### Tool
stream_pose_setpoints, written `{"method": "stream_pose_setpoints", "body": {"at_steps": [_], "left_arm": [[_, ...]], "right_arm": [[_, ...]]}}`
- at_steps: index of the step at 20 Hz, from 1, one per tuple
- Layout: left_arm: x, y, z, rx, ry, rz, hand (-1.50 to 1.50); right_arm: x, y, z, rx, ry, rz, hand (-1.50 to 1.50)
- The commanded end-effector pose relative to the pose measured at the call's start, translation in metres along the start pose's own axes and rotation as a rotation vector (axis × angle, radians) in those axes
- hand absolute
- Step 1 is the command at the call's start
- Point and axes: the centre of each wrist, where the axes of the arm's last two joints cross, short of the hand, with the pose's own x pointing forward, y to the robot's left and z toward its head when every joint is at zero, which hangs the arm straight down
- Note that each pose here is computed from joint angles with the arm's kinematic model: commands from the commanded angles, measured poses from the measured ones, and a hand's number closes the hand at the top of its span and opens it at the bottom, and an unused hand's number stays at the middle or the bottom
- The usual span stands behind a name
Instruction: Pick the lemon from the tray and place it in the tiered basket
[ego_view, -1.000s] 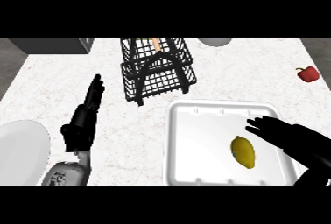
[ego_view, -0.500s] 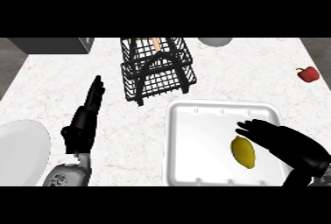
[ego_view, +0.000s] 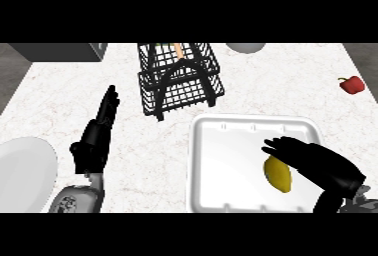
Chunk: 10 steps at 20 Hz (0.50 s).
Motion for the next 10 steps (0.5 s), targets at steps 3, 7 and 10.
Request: {"method": "stream_pose_setpoints", "body": {"at_steps": [3, 7, 10], "left_arm": [[0.008, 0.008, 0.011, 0.006, 0.004, -0.01, 0.0], [0.022, 0.012, -0.008, 0.002, -0.01, 0.011, 0.0], [0.02, -0.007, -0.008, 0.0, -0.003, 0.024, 0.0]], "right_arm": [[-0.01, 0.014, -0.011, 0.003, -0.001, -0.026, -1.5], [-0.017, 0.021, -0.021, 0.019, -0.003, -0.025, -1.5], [-0.027, 0.029, -0.019, 0.014, -0.016, -0.03, -1.5]]}}
